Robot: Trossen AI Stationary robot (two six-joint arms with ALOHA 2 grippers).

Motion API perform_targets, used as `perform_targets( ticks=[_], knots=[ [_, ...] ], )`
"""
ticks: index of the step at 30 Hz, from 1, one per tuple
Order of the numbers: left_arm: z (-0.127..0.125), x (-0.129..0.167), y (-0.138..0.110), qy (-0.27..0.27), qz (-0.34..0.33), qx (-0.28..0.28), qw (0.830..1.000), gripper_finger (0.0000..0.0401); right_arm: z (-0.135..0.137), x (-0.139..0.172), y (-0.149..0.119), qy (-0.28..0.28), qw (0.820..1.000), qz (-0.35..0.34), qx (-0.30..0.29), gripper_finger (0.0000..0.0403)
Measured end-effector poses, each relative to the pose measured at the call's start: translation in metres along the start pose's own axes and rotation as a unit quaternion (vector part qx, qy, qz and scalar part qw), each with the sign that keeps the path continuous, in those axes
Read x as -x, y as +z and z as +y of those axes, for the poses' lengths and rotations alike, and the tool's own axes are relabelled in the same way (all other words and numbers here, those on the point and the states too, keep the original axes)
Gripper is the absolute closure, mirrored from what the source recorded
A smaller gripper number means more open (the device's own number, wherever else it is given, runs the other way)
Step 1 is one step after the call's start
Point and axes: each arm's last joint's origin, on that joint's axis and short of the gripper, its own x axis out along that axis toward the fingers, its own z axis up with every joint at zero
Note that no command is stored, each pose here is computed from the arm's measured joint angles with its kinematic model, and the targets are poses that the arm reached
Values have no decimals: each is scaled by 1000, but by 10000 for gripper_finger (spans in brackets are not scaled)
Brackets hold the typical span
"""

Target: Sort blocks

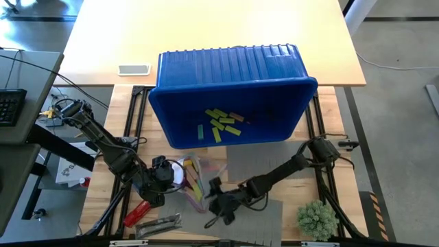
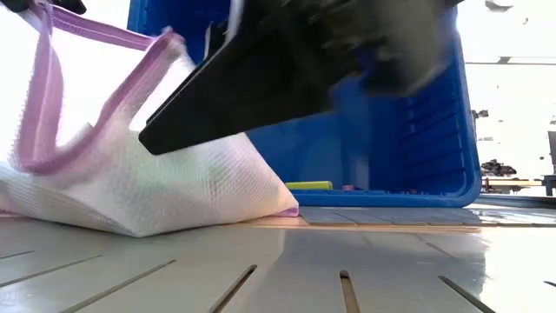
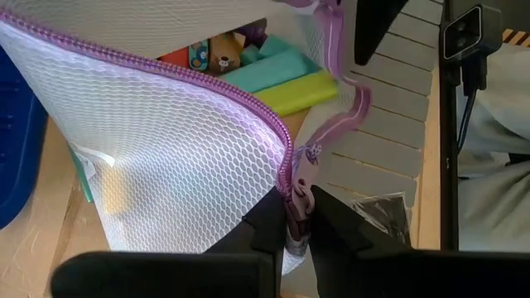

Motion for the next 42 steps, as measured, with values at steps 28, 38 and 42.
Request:
perform_targets(
  ticks=[28, 38, 42],
  knots=[
    [0, 0, 0, 0, 0, 0, 1000, 377, 25, -26, -21, 72, 996, 5, -51, 183],
    [0, 0, 0, 0, -1, 0, 1000, 377, 4, -25, -11, -110, 993, -22, -39, 183],
    [0, 0, 0, 0, -1, 0, 1000, 377, 8, -24, -10, -38, 998, -29, -52, 183]
  ],
)
